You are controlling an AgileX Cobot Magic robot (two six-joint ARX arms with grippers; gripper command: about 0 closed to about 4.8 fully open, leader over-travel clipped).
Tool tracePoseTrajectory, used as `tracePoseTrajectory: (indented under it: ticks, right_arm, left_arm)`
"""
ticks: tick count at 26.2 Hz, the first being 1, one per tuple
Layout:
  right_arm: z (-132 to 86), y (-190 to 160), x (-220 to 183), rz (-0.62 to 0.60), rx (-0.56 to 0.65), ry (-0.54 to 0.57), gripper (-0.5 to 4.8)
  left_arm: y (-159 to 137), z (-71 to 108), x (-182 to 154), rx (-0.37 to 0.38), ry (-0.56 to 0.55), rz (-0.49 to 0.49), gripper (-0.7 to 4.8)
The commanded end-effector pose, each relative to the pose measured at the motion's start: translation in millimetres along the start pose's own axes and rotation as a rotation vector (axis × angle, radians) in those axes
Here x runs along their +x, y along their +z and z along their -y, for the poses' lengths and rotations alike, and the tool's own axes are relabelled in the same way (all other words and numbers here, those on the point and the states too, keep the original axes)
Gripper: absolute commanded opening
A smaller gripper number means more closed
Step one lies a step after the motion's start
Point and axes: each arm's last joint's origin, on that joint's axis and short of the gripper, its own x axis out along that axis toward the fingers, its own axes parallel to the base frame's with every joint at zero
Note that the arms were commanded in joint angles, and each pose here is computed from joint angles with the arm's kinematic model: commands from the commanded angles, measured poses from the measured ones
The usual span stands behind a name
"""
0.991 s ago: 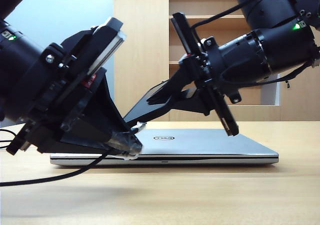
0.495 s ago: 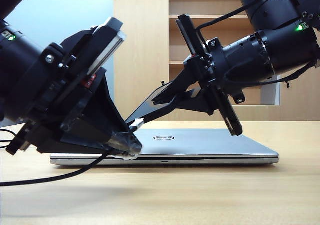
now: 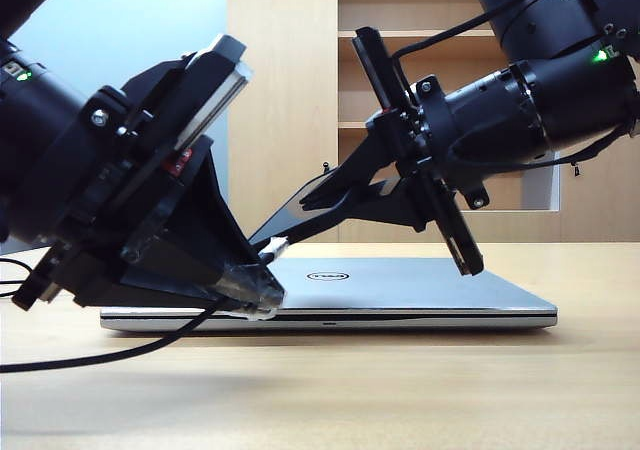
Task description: Pick up the charging cable and the phone, plug the charging cable into the charging port on the phone, and finally place them back on the table.
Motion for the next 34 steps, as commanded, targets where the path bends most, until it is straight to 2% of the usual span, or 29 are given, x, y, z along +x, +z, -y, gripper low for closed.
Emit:
tracePoseTrajectory:
  ticks: [1,17,25,34]
  right_arm:
    - [-5.1,2.3,-0.3,0.000,-0.017,0.035,-0.06]
    - [-11.3,-4.6,4.1,-0.012,-0.015,0.053,-0.06]
    - [-10.4,-5.5,4.2,-0.023,-0.086,0.048,-0.06]
    - [-7.7,-1.0,1.5,-0.014,-0.080,0.047,-0.06]
  left_arm:
    - [2.1,1.5,-0.3,-0.001,-0.009,0.014,-0.06]
    - [3.4,2.2,-0.4,0.000,-0.017,0.026,-0.06]
    - [3.4,2.2,-0.4,0.000,-0.017,0.026,-0.06]
    - [3.3,2.1,-0.4,0.000,-0.017,0.026,-0.06]
